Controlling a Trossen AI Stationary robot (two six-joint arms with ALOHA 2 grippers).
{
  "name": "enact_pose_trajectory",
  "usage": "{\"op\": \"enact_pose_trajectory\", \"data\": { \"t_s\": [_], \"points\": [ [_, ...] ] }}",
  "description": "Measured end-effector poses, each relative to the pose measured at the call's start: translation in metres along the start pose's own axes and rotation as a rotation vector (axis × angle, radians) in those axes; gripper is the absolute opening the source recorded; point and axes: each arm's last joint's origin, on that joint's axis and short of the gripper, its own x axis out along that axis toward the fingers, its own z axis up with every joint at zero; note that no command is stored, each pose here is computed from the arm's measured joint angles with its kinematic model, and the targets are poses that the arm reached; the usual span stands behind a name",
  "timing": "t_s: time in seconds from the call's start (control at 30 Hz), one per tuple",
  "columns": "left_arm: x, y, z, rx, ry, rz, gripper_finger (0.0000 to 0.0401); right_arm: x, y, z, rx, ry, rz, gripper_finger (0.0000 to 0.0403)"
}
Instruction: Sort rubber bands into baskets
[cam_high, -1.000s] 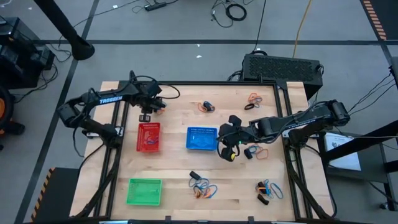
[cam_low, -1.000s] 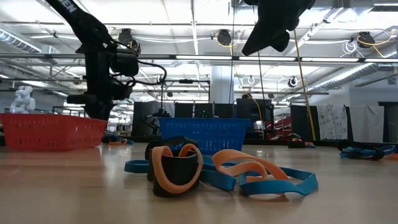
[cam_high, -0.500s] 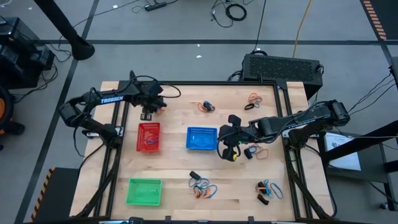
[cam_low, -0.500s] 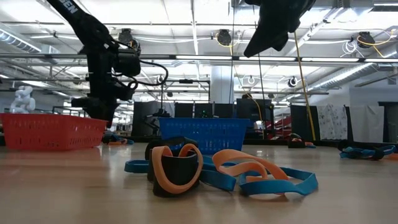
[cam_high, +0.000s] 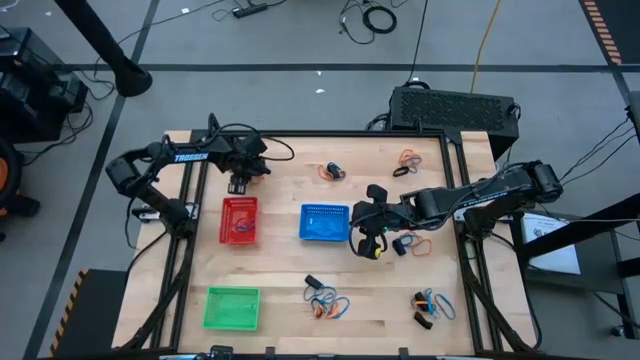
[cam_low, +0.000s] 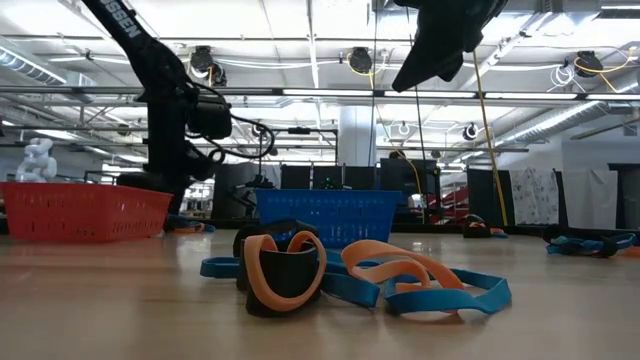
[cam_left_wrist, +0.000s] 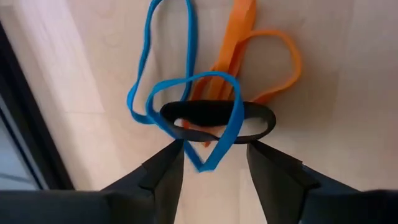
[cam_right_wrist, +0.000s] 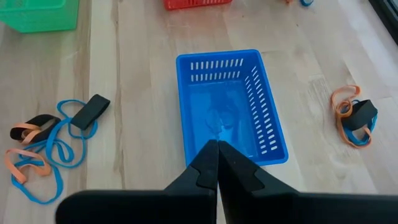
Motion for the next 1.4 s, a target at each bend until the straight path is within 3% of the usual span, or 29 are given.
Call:
{"op": "enact_pose_trajectory", "data": {
  "t_s": [0.1, 0.33, 0.5, 0.67, 1.03, 1.13, 1.3, 1.4],
  "points": [
    [-0.001, 0.000, 0.000, -0.008, 0.018, 0.015, 0.0147, 0.000, 0.000, 0.000, 0.000, -0.001, -0.004, 0.0000],
    [-0.002, -0.002, 0.001, -0.065, 0.021, 0.022, 0.0014, 0.000, -0.001, 0.000, -0.011, -0.002, -0.006, 0.0000],
    [-0.004, -0.003, 0.001, -0.108, 0.019, -0.001, 0.0007, 0.000, -0.001, 0.000, -0.016, -0.002, -0.006, 0.0000],
    [-0.028, 0.000, 0.002, -0.136, -0.013, 0.021, 0.0003, 0.000, -0.001, 0.000, -0.016, -0.002, -0.006, 0.0000],
    [-0.108, 0.003, -0.011, -0.385, -0.302, 0.053, 0.0001, 0.003, -0.013, 0.003, 0.012, -0.002, -0.035, 0.0000],
    [-0.127, -0.003, -0.016, -0.489, -0.400, -0.015, 0.0001, 0.004, -0.018, 0.003, 0.023, 0.020, -0.037, 0.0000],
    [-0.148, -0.023, -0.020, -0.685, -0.529, -0.315, 0.0000, 0.002, -0.040, -0.004, 0.061, 0.141, -0.034, 0.0000],
    [-0.158, -0.039, -0.020, -0.740, -0.539, -0.452, 0.0000, -0.006, -0.059, -0.006, 0.076, 0.183, -0.071, 0.0000]
  ]
}}
